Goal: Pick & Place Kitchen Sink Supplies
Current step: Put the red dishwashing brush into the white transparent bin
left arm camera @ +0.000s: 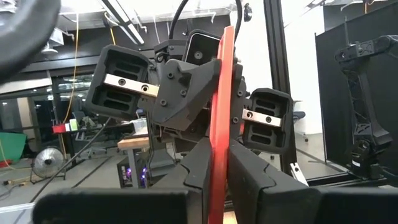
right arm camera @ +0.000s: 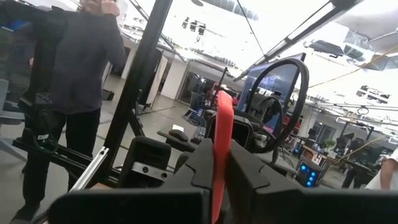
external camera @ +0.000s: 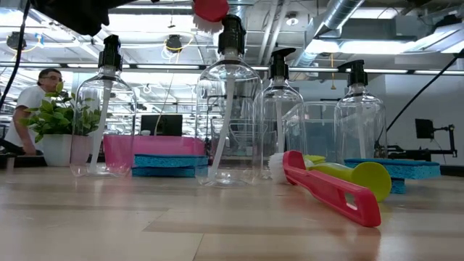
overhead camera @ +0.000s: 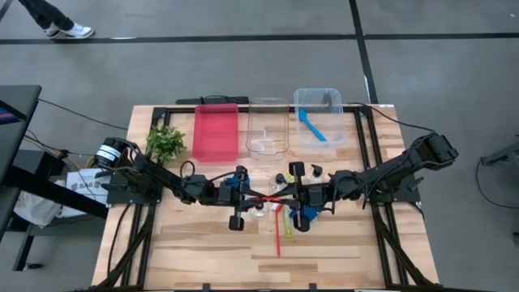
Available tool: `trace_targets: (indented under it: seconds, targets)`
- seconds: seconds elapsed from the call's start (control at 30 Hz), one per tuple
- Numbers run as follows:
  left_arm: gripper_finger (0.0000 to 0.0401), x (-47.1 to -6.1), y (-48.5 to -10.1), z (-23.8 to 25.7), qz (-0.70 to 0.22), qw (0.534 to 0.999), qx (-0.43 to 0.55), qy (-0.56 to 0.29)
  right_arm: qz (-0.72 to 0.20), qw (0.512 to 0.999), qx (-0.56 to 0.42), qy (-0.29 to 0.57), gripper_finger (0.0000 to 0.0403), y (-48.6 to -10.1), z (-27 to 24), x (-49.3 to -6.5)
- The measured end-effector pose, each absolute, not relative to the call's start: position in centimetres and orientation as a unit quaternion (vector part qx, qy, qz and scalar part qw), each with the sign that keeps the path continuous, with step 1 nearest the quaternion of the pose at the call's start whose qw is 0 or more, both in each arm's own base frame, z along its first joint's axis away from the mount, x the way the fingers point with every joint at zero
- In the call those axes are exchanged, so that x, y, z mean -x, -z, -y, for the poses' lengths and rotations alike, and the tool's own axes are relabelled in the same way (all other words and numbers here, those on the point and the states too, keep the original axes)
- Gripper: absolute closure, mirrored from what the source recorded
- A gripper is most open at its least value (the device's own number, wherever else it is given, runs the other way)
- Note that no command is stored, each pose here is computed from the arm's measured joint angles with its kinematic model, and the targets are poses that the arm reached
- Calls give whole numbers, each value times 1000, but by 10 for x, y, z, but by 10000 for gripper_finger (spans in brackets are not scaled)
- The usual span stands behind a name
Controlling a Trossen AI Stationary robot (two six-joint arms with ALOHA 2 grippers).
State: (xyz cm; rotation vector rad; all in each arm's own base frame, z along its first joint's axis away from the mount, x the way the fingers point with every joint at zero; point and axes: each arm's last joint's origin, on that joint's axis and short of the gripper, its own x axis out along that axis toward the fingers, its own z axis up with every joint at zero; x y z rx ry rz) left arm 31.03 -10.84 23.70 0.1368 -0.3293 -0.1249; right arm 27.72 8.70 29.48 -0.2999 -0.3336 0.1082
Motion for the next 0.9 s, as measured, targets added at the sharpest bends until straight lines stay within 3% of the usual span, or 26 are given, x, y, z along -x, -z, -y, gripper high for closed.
trace_targets:
  seconds: [0.53,0.9]
  targets:
    - [291,-298,-252,116,162,982,-55,83,174,970,154,-66,392,-301,-88,-279]
    - [249,-268,-264,130,175,973,-116,99,168,971,163,-56,392,-307,-88,-281]
